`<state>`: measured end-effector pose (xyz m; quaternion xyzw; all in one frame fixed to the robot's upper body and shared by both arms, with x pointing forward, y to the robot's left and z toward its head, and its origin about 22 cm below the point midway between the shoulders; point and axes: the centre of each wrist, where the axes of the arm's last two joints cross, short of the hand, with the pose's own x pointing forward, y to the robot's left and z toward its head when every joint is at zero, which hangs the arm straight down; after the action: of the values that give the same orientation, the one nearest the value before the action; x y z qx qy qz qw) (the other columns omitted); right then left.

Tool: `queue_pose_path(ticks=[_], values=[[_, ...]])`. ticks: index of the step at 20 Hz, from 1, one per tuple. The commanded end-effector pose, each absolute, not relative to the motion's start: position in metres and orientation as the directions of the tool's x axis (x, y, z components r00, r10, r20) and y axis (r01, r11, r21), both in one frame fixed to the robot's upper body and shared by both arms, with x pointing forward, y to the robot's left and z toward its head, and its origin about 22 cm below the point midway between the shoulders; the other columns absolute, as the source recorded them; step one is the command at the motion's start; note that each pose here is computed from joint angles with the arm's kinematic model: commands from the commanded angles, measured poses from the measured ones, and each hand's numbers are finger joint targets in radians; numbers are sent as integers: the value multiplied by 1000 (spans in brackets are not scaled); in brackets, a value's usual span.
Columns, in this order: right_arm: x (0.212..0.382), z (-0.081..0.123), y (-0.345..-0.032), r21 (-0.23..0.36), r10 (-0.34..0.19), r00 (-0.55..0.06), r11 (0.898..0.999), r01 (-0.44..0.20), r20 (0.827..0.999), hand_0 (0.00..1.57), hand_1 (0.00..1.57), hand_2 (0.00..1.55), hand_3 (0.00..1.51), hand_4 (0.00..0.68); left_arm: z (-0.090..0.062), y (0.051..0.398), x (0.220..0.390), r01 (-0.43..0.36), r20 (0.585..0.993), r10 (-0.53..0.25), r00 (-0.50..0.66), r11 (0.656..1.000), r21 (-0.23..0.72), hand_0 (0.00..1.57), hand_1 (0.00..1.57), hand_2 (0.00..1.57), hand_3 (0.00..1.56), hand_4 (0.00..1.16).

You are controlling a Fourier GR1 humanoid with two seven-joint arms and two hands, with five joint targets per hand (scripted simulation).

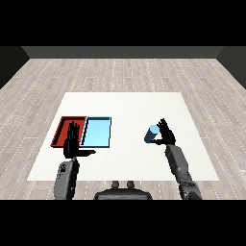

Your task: Pick the blue can and put it in the blue box

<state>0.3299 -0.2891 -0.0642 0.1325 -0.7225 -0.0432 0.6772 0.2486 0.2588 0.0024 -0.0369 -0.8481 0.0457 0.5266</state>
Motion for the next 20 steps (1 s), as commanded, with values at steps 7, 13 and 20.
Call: queue_pose_path(ticks=[7,13,20], values=[[331,-74,-279,244,-253,-53,959,-146,966,0,0,0,0,0,27,253,230,10,886,100,-453,994,-107,0,0,0,0,0],[347,-57,-259,250,-259,-31,953,-170,965,0,0,0,0,0,1,233,226,1,884,104,-457,993,-117,0,0,0,0,0],[355,-72,-250,232,-240,-27,956,-181,970,0,0,0,0,0,7,254,236,26,886,113,-449,993,-114,0,0,0,0,0]])
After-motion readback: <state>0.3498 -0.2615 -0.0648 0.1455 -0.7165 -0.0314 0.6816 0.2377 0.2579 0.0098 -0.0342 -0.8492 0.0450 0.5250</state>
